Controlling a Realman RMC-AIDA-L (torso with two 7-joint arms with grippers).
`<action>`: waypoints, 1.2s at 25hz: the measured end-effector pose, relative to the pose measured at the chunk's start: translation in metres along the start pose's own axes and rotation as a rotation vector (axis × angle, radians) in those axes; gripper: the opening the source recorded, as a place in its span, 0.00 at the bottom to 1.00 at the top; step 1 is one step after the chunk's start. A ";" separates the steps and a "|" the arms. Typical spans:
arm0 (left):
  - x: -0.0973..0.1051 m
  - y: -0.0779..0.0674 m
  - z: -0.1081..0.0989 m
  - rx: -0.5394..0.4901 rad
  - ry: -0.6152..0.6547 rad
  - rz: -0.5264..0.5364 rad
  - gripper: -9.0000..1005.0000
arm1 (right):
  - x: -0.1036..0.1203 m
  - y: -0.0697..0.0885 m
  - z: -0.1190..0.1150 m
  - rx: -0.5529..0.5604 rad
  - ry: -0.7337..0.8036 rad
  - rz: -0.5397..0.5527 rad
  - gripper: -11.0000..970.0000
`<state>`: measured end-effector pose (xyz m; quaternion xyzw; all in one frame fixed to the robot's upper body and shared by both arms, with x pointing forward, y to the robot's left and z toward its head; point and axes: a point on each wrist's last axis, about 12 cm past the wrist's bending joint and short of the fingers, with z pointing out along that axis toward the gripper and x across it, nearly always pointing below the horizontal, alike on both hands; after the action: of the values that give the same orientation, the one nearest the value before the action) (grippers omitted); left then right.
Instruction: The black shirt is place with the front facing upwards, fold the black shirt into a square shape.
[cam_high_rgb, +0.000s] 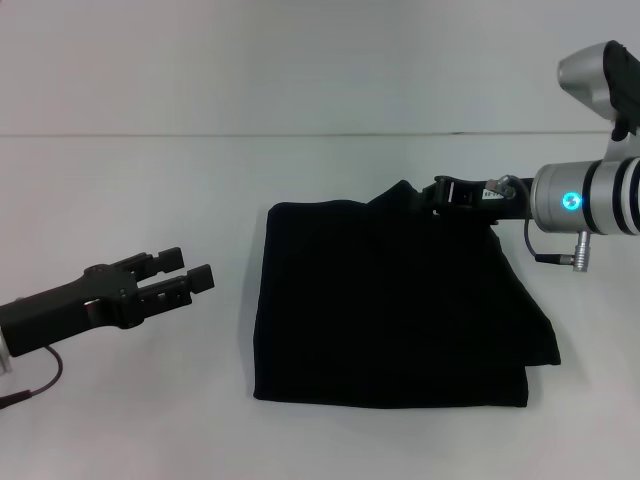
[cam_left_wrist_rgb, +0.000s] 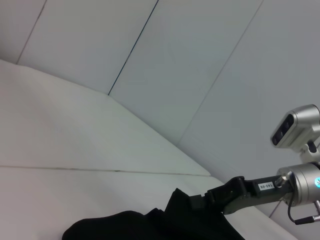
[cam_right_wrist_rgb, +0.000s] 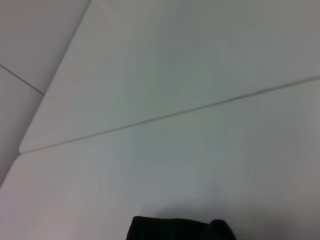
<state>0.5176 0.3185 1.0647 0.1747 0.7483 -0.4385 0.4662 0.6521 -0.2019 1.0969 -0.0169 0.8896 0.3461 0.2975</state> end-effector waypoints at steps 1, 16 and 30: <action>0.000 0.000 0.000 0.000 -0.001 0.000 0.80 | 0.000 -0.001 -0.001 -0.005 -0.005 0.006 0.13; -0.001 -0.001 0.003 0.011 -0.005 -0.010 0.80 | 0.030 -0.051 -0.042 -0.067 -0.199 0.252 0.02; 0.000 -0.012 0.012 0.098 -0.001 -0.032 0.80 | 0.045 -0.079 -0.052 0.029 -0.296 0.263 0.05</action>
<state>0.5161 0.3018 1.0686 0.1851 0.7284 -0.4821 0.4504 0.6069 -0.2862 1.0549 0.1552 0.8355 0.3678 0.3777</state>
